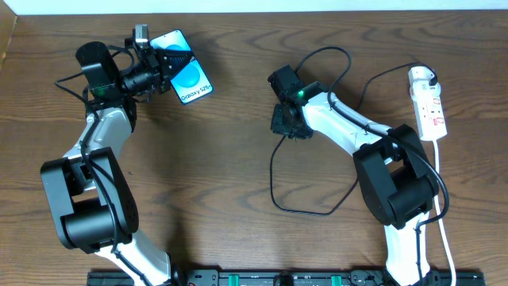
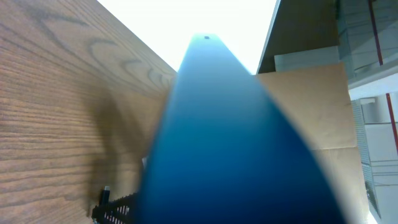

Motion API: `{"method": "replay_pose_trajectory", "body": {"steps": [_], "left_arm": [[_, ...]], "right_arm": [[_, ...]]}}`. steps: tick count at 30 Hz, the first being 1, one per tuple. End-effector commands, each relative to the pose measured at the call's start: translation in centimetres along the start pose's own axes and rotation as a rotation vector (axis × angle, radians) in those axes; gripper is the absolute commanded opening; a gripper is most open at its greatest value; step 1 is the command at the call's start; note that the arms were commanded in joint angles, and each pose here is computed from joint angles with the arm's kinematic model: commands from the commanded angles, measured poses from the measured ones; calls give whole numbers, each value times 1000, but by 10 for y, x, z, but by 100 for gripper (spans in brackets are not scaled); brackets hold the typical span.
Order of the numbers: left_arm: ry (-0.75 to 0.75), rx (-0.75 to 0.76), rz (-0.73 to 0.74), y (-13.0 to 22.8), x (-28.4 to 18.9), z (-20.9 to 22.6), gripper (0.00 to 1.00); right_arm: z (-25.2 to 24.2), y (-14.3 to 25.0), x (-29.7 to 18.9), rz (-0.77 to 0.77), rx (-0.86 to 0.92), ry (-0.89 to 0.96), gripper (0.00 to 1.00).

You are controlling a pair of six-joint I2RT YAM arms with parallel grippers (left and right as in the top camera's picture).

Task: Plug charger to phone and switch on socket

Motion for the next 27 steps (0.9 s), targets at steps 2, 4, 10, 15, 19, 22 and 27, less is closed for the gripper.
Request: {"method": "replay_pose_trajectory", "body": {"steps": [2, 4, 10, 15, 19, 22, 27], "left_arm": [[17, 28, 10, -3, 0, -6, 7], [17, 28, 10, -3, 0, -6, 7], [17, 28, 10, -3, 0, -6, 7], [17, 26, 9, -3, 0, -6, 7], [23, -10, -1, -6, 0, -9, 7], [56, -10, -17, -12, -1, -20, 7], [149, 76, -43, -21, -4, -53, 8]], "right_arm": [[-9, 6, 30, 37, 21, 61, 17], [-6, 6, 33, 33, -19, 47, 1], [25, -4, 14, 119, -431, -305, 1], [38, -21, -58, 165, -634, -722, 1], [37, -25, -114, 164, -686, -939, 1], [40, -19, -134, 206, -717, -1063, 1], [54, -7, -149, 305, -742, -1230, 1]]}}
Point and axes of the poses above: each gripper's point midway between its finger pads, its own x axis out along the fingers, its own z axis along the line the jaws close on, y = z × x, the point moved 9 cm from there along -x, back along the fingers, and after that the axes turned 10 degrees about x, right-handed, at the moved point
